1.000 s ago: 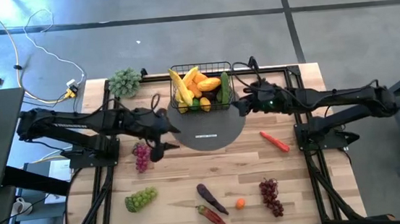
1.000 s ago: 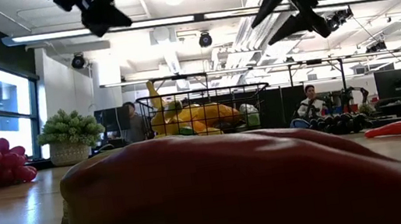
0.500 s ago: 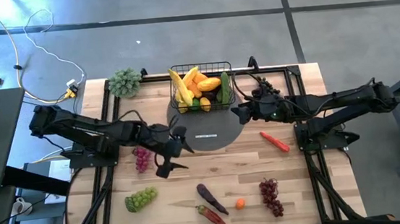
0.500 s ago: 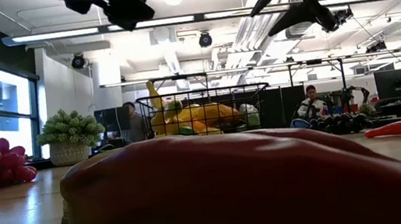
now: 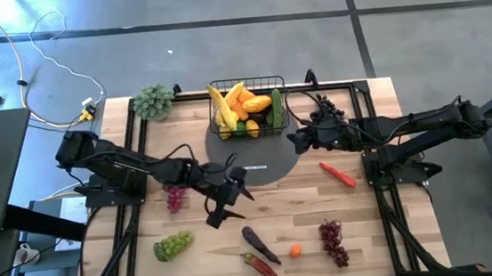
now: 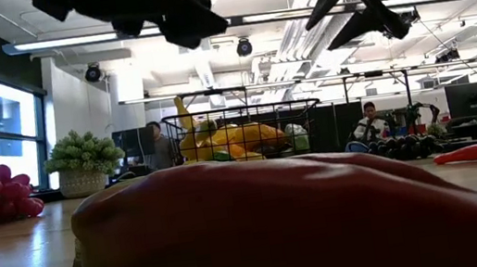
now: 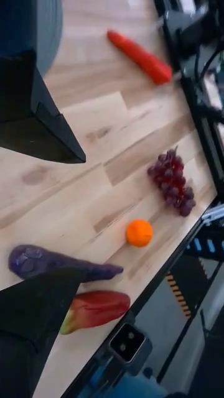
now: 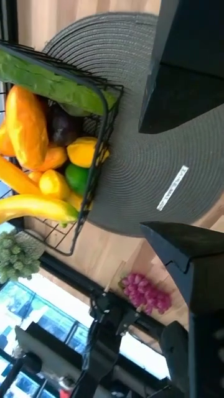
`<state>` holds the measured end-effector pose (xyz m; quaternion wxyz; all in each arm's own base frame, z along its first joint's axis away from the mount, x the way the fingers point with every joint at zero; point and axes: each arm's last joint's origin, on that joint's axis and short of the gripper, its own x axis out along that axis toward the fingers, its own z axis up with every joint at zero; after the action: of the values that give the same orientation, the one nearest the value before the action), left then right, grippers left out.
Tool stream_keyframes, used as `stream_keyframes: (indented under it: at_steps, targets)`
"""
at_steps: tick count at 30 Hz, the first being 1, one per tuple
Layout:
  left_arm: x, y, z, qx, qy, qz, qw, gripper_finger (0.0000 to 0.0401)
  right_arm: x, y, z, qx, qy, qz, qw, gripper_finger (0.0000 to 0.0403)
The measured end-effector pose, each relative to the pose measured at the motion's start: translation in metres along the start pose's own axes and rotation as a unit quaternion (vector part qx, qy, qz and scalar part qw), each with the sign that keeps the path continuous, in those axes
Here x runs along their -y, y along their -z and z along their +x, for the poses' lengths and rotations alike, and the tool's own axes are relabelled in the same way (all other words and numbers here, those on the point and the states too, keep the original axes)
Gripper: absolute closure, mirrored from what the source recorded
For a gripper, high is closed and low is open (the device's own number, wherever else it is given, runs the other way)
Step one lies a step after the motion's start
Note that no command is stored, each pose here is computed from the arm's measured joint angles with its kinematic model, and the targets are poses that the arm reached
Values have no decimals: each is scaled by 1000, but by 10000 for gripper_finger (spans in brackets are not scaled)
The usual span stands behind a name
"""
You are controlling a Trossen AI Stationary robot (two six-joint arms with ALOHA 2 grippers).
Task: Build produce basket
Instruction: Put the purple eggplant into the black wire basket
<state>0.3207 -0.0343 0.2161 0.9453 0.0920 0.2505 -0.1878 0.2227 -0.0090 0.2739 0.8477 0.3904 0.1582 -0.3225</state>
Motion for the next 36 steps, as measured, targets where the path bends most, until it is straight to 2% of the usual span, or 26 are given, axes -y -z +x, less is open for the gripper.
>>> stream_keyframes:
  at_steps: [8, 14, 32, 36]
  targets:
    - [11, 15, 25, -26, 37, -1, 999, 130, 2, 2, 0, -17, 6, -9, 1000, 179]
    - [21, 28, 44, -42, 76, -27, 996, 130, 2, 2, 0, -18, 7, -12, 1000, 179]
    - [32, 58, 77, -70, 119, -24, 990, 130, 6, 4, 0, -28, 23, -20, 999, 179]
    - [35, 62, 81, -79, 112, -21, 990, 130, 6, 4, 0, -29, 24, -21, 999, 179]
